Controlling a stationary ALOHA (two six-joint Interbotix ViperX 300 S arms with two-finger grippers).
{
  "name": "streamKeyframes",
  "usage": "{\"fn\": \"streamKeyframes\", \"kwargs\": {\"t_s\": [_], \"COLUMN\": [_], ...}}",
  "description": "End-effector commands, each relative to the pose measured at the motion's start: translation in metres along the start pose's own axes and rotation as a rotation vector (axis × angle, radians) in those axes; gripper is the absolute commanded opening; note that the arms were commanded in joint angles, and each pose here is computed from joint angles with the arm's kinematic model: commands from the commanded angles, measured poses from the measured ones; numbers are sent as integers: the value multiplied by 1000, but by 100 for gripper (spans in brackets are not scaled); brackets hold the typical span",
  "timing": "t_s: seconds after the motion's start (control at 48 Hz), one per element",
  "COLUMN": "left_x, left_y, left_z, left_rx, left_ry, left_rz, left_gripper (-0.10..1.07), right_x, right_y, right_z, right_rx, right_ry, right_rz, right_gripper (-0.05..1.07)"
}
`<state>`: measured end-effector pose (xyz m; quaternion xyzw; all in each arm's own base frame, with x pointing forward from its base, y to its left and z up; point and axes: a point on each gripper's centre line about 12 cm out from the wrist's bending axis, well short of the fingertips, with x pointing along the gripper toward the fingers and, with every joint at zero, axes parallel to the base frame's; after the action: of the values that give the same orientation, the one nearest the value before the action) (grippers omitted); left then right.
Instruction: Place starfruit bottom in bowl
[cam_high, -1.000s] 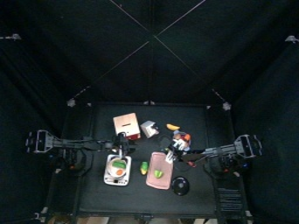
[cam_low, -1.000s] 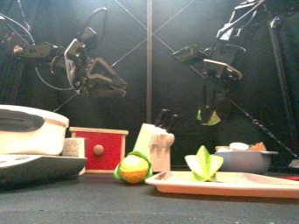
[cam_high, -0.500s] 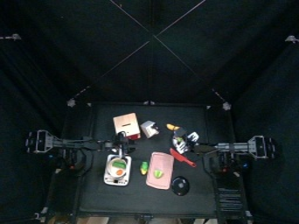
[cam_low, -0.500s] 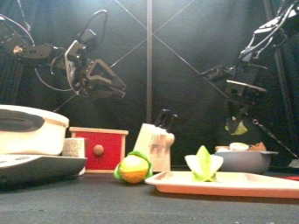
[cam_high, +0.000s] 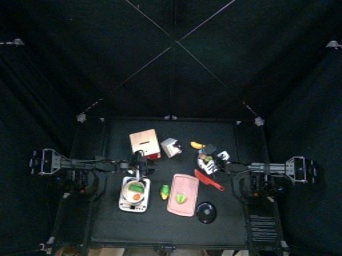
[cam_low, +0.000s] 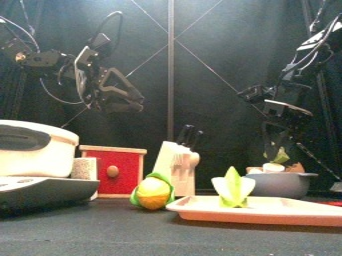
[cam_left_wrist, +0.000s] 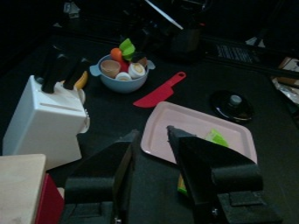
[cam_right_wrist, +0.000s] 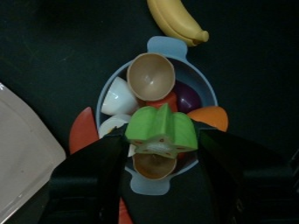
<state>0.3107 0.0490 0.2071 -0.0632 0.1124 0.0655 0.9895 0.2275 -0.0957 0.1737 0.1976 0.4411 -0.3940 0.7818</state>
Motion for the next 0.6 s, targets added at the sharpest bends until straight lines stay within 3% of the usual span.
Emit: {"fn": "streamKeyframes", "kwargs": {"t_s": [0.0, 0.271, 0.583], "left_x": [1, 1, 1], "left_y": [1, 0, 1], "left_z": [6, 6, 6], "left_rx": [1, 2, 0], "left_ry": [-19, -19, -19], "left_rz": [2, 1, 3], "left_gripper": [75, 75, 75], "right_x": [-4, -1, -4], "right_y": [-1, -2, -1], "right_z": [4, -2, 2], "right_rx": [7, 6, 10], "right_ry": [-19, -5, -18], "right_rz": [11, 8, 17], "right_gripper": [82, 101, 102]}}
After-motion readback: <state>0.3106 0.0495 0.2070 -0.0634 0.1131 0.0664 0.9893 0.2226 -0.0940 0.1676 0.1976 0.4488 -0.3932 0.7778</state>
